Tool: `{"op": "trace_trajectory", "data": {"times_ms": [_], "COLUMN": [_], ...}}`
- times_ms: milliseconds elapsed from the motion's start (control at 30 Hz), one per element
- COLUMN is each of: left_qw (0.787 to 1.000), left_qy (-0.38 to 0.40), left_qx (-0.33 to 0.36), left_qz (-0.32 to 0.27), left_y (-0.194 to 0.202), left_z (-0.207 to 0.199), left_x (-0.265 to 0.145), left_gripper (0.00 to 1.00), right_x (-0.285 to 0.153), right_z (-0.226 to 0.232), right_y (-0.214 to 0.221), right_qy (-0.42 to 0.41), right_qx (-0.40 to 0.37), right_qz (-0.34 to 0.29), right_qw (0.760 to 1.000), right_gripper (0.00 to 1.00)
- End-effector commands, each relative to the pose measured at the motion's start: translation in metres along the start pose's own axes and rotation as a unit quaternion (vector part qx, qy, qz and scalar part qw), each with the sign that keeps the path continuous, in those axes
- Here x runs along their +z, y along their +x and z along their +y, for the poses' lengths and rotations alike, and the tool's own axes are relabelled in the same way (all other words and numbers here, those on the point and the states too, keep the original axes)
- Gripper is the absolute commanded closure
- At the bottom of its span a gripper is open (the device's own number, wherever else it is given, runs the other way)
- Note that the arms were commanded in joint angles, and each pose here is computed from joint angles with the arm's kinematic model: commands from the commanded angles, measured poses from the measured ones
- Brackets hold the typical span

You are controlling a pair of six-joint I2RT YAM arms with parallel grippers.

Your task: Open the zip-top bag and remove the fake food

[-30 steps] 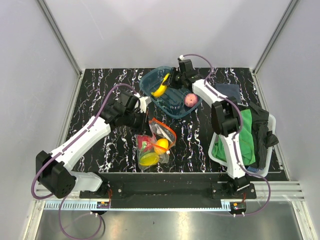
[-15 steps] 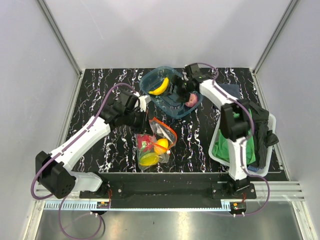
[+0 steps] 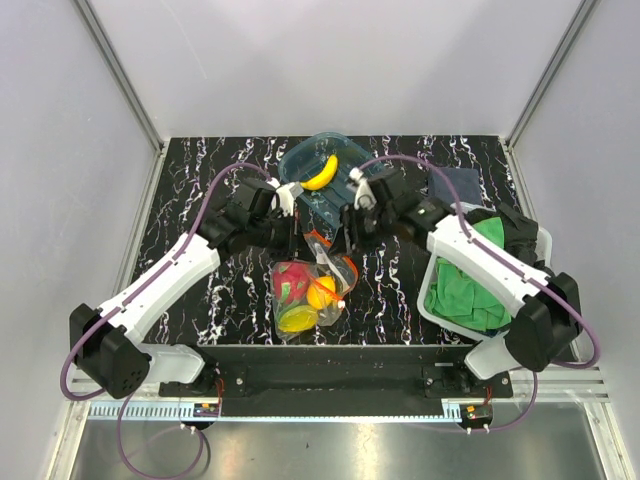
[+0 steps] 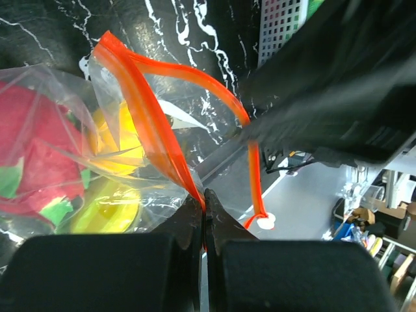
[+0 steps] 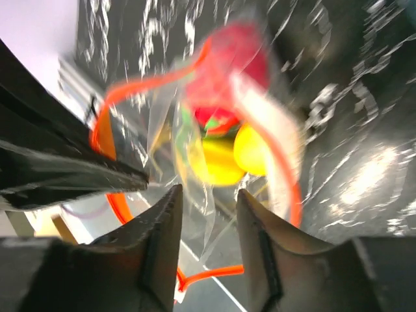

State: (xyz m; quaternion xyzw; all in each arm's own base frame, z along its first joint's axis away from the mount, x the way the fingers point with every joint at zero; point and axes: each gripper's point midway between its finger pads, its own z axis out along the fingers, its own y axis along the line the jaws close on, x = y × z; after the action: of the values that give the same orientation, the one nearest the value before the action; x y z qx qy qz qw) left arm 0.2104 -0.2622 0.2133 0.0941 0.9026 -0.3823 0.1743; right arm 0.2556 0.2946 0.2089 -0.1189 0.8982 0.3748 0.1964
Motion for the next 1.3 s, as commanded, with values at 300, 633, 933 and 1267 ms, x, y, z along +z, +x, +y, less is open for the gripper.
{"op": "trace_trajectory", "data": {"times_ms": [300, 633, 933, 1267], "left_qw": [0.997, 0.999, 0.999, 0.999], "left_qy": [0.062, 0.047, 0.035, 0.035], "left_qx": [0.008, -0.001, -0.008, -0.009], "left_qz": [-0.037, -0.026, -0.015, -0.002], "left_y": [-0.020, -0.014, -0.006, 0.003], "left_z": [-0.055, -0.053, -0.041, -0.038], "left_x": [-0.002, 0.026, 0.036, 0.042], "left_gripper": [1.00, 1.00, 1.00, 1.00], "right_x": [0.051, 0.087, 0.100, 0.104], "right_z": [-0.013, -0.040, -0.067, -0.066], "right_y": [0.043, 0.070, 0.090, 0.097], "right_qy": [0.002, 0.001, 0.038, 0.022], "right_qx": [0.019, 0.051, 0.078, 0.083], "right_qz": [0.051, 0.078, 0.092, 0.110], "right_qw": [0.999, 0.996, 0.992, 0.990], "right_gripper": [0.63, 0.64, 0.55, 0.23]}}
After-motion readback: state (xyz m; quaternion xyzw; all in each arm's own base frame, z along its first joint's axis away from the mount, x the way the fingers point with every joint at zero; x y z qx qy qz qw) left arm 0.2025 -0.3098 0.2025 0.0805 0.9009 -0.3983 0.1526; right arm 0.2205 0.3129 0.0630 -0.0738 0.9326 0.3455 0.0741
